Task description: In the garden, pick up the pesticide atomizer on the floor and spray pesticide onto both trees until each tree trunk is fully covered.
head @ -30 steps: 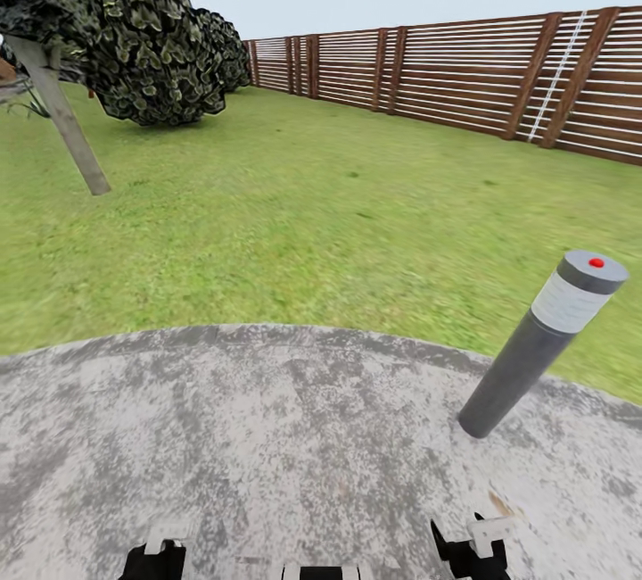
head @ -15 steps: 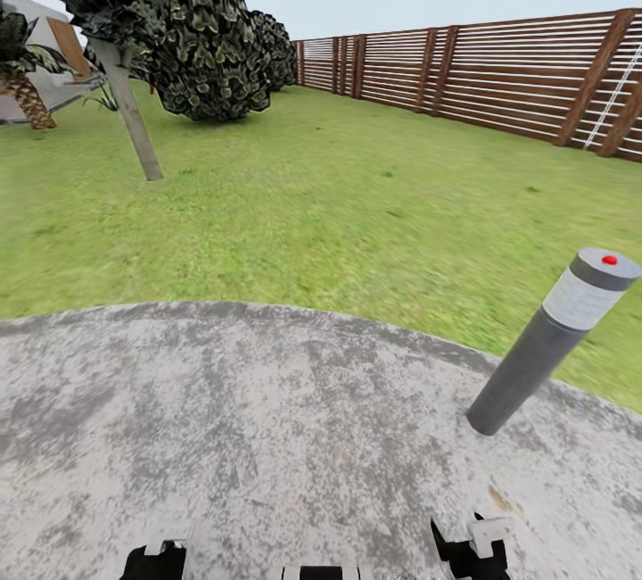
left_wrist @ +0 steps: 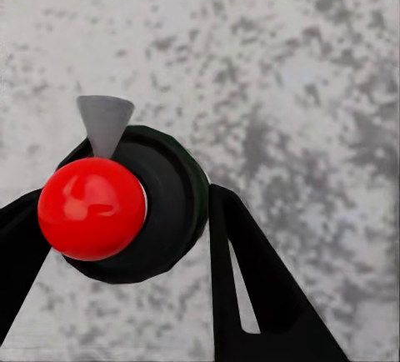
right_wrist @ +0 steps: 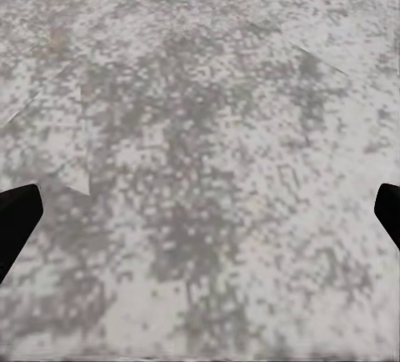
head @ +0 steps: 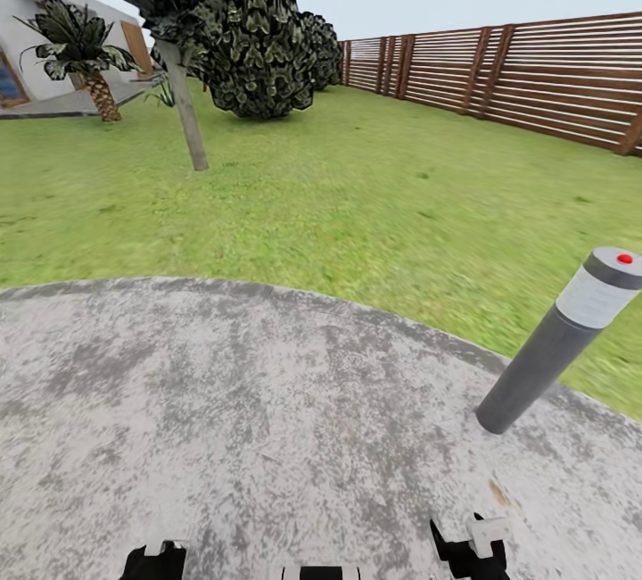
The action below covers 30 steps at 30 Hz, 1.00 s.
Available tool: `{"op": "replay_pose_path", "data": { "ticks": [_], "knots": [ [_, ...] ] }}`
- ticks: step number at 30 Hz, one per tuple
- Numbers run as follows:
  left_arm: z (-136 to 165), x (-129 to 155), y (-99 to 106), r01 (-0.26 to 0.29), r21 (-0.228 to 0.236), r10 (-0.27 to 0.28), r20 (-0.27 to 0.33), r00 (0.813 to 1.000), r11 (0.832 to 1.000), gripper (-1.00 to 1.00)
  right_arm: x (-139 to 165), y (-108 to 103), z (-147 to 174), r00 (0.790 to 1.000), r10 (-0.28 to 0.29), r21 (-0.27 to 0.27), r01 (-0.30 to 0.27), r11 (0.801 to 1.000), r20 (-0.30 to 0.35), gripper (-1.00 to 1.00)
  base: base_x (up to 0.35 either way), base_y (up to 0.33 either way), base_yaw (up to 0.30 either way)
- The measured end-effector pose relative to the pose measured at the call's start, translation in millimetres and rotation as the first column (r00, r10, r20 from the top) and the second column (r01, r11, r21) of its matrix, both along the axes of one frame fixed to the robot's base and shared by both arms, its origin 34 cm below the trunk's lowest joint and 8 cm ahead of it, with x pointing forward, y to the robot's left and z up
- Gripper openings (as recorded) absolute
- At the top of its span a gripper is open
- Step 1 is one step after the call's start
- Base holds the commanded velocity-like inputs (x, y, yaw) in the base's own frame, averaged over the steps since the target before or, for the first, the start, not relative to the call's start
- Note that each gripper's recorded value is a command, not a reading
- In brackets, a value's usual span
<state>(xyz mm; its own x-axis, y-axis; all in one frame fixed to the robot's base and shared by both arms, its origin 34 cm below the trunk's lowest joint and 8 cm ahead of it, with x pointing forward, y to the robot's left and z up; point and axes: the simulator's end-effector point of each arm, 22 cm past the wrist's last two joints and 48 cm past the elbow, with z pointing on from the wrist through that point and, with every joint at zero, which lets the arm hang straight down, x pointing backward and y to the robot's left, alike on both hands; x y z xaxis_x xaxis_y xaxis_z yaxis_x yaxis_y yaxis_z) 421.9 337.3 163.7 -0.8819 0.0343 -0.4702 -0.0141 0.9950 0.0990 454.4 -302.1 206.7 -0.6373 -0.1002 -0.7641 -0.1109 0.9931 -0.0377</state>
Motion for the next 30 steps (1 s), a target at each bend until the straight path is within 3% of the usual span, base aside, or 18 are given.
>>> {"op": "replay_pose_path", "data": {
  "ticks": [30],
  "knots": [
    [-0.7,-1.3,-0.4,0.000,0.000,0.000,-0.003,1.000,1.000,-1.00,0.0,3.1,-0.2,1.000,0.000,0.004,0.000,1.000,0.000,1.00,-0.236,-0.196,0.279]
  ]
}}
